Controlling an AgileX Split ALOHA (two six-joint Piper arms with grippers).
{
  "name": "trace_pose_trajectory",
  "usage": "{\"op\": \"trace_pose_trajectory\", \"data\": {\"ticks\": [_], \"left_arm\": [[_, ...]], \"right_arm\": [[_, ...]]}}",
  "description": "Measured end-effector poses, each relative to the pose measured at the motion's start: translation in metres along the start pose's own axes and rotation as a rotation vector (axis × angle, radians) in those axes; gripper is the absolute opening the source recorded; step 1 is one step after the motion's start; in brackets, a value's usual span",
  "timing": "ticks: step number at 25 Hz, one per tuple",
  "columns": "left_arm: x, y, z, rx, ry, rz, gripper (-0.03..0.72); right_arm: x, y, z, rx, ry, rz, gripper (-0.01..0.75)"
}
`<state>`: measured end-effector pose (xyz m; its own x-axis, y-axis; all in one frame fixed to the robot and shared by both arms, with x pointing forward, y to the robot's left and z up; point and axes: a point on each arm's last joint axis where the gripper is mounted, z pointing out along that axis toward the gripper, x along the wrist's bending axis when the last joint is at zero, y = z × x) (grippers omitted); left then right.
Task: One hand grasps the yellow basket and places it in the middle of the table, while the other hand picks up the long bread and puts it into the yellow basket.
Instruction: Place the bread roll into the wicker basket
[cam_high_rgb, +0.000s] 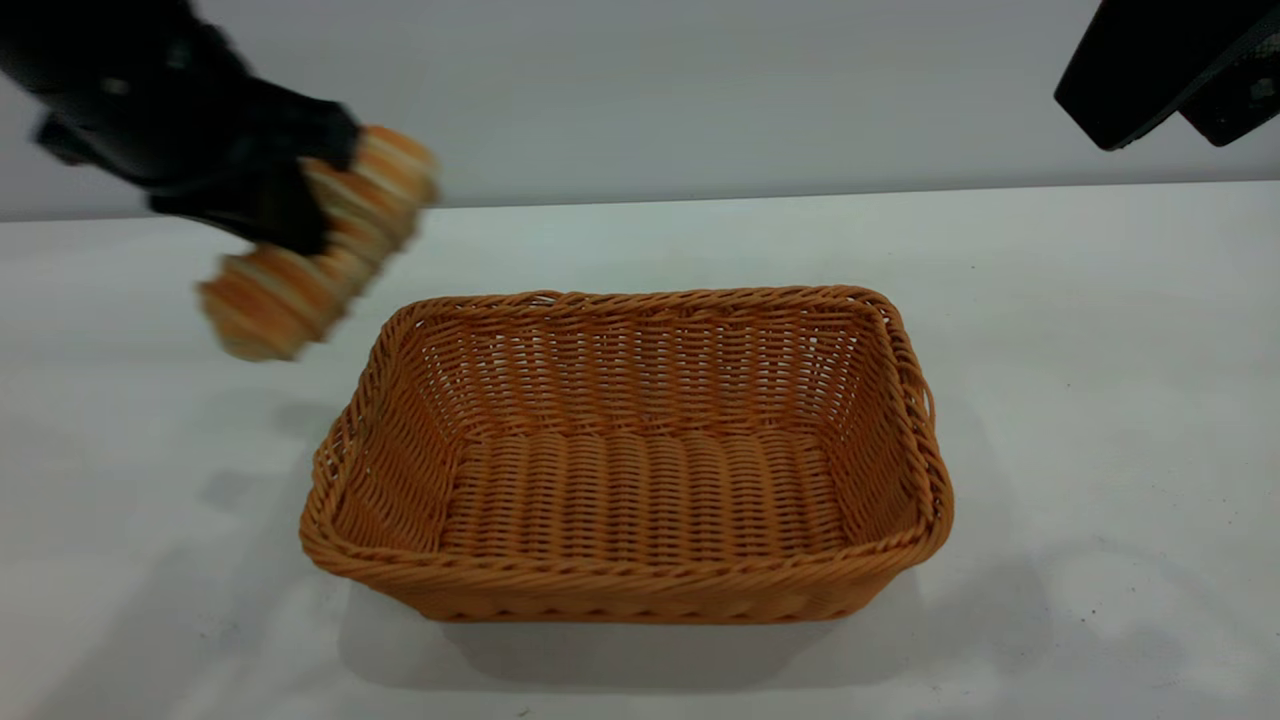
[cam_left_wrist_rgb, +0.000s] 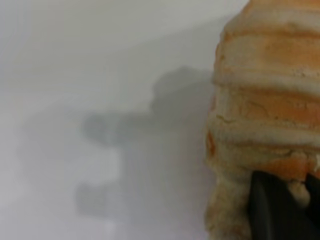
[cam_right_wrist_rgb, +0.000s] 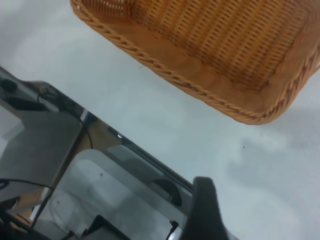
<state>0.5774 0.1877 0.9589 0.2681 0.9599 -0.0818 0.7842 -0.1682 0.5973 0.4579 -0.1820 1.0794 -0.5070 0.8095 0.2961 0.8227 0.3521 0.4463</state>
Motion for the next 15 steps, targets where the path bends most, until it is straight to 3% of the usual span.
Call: {"op": "trace_pose_trajectory", "data": {"ticks": [9,12,15], "left_arm": [[-0.069,-0.024,0.035,0.016,-0.102,0.149,0.09],[-0.08,-0.034,0.048,0.027,-0.115,0.176,0.179],[-0.082,-0.035,0.053,0.018,-0.116,0.18,0.362]], "right_arm": [[0.0,-0.001,0.0,0.014,0.001,-0.002,0.589],[0.001,-0.002,-0.002,0.018,0.0,-0.006,0.589],[0.002,-0.005,-0.009,0.001,-0.021,-0.029,0.589]]}}
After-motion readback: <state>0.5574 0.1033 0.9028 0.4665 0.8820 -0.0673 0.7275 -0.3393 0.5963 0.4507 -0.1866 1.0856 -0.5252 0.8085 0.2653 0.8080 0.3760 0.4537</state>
